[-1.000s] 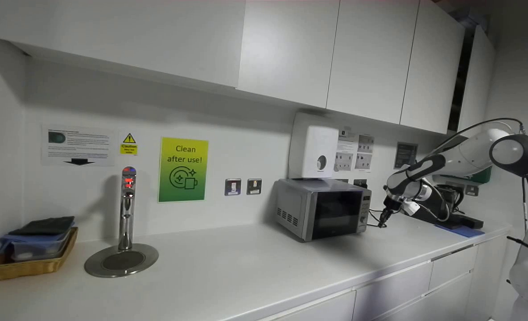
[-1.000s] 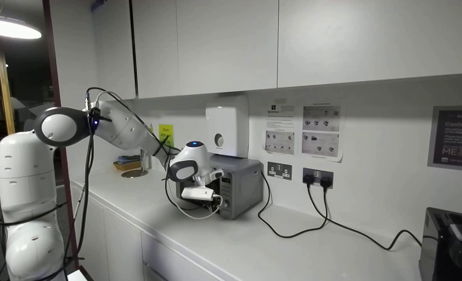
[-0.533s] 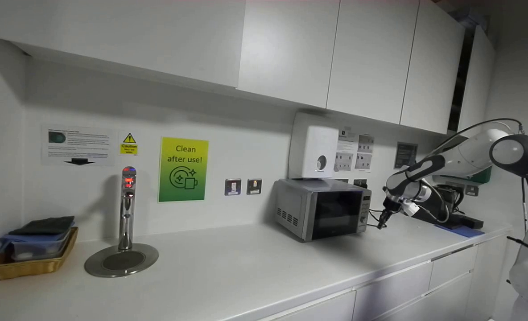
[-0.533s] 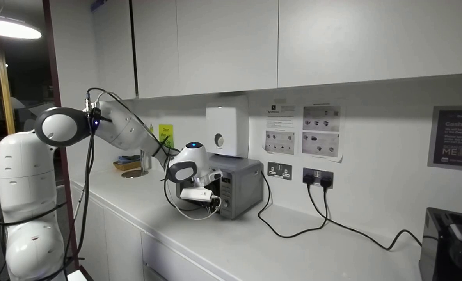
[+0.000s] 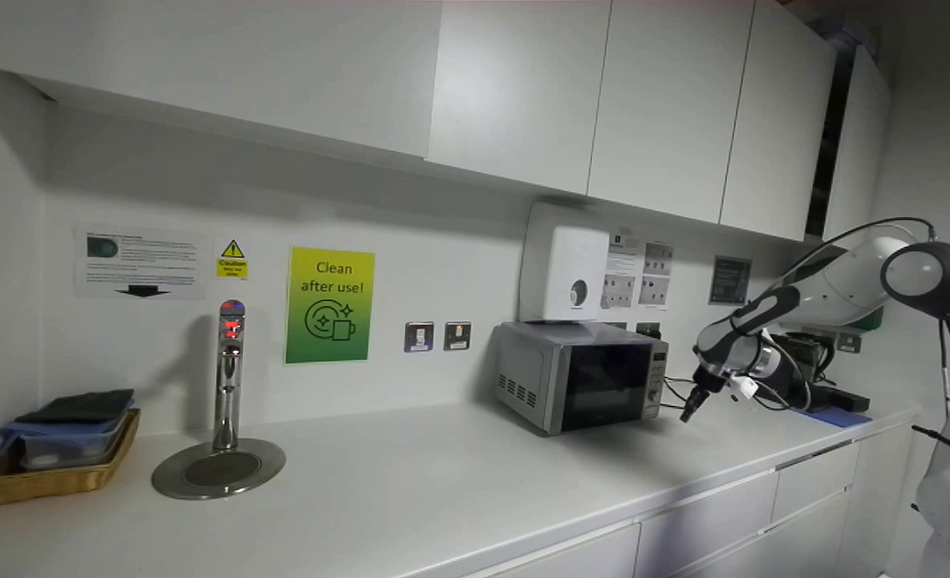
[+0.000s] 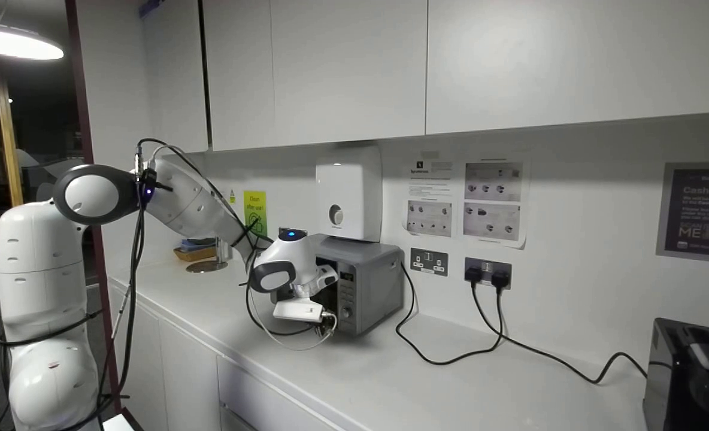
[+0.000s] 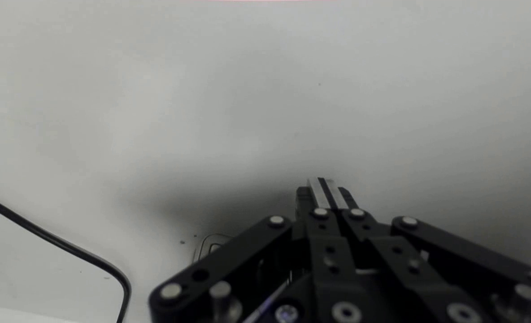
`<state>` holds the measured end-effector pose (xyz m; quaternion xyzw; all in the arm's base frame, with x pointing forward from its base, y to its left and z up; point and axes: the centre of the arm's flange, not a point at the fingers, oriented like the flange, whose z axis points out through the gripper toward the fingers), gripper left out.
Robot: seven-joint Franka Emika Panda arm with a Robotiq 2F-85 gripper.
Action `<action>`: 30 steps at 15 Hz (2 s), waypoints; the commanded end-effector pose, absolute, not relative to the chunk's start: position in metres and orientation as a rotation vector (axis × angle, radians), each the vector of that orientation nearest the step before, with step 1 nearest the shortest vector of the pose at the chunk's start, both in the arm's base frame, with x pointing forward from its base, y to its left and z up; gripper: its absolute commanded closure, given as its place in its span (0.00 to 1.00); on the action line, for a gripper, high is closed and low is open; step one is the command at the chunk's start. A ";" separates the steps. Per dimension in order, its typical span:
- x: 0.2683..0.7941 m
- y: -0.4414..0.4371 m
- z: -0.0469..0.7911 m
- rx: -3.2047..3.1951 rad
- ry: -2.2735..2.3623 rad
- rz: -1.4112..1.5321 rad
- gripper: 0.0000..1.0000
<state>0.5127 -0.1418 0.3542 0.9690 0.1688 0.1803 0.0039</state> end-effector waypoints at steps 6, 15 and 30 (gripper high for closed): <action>0.496 -0.150 0.347 2.989 0.595 0.798 1.00; 0.502 -0.155 0.346 2.953 0.600 0.960 1.00; 0.502 -0.150 0.346 2.888 0.399 1.169 1.00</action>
